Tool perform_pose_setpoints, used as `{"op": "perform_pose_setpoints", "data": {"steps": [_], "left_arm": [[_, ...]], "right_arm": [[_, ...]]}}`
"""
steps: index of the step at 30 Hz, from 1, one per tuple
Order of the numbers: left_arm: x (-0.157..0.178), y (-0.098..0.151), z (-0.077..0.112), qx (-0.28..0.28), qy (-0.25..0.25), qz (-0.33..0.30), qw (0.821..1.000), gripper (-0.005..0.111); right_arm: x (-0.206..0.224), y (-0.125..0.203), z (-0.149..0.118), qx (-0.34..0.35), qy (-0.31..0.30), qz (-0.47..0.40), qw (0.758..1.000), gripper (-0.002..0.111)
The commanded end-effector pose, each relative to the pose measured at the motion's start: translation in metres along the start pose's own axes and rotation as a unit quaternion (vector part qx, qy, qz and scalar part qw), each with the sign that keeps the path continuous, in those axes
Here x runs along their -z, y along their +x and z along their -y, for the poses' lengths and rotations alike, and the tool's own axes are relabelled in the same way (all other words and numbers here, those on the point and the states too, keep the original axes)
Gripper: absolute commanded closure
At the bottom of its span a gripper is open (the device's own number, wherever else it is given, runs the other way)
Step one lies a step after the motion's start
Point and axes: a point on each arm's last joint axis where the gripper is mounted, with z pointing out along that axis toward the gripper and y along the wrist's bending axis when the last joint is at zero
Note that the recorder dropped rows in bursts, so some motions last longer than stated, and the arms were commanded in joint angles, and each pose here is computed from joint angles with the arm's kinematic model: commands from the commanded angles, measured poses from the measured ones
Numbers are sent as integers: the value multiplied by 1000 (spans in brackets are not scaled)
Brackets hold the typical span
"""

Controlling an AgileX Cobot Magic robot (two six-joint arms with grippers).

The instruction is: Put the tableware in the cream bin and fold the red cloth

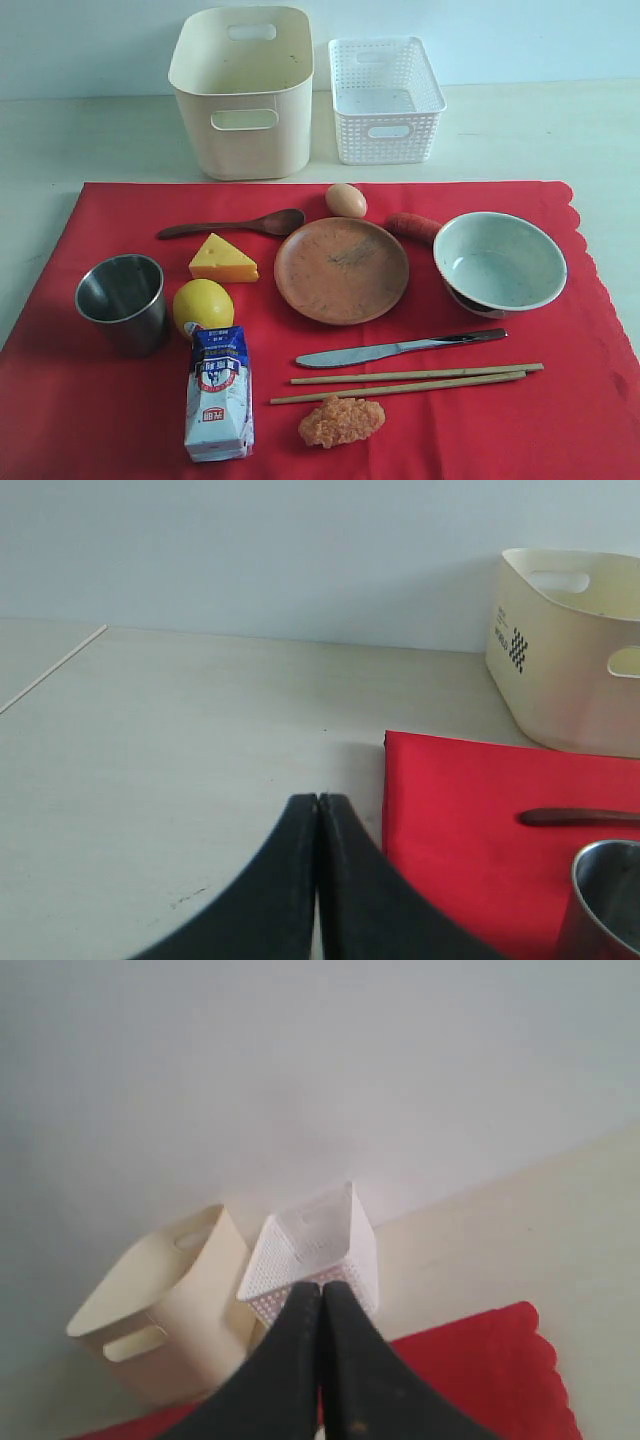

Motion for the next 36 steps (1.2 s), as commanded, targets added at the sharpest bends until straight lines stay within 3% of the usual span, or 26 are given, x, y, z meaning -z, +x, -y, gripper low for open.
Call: {"op": "perform_pose_setpoints", "data": {"steps": [1, 13, 24, 29, 36], "left_arm": [[0, 0, 0, 2, 3, 2, 1000, 104], [0, 0, 0, 2, 3, 2, 1000, 104], [0, 0, 0, 2, 3, 2, 1000, 104], [0, 0, 0, 2, 3, 2, 1000, 104], [0, 0, 0, 3, 3, 2, 1000, 104]], "right_arm": [[-17, 0, 0, 22, 38, -73, 996, 108], [-87, -6, -3, 66, 111, -276, 952, 108], [-175, -10, -12, 138, 66, -380, 912, 108], [-217, -2, -9, 121, 69, -416, 899, 108], [-259, 20, -11, 118, 23, -482, 868, 107]]}}
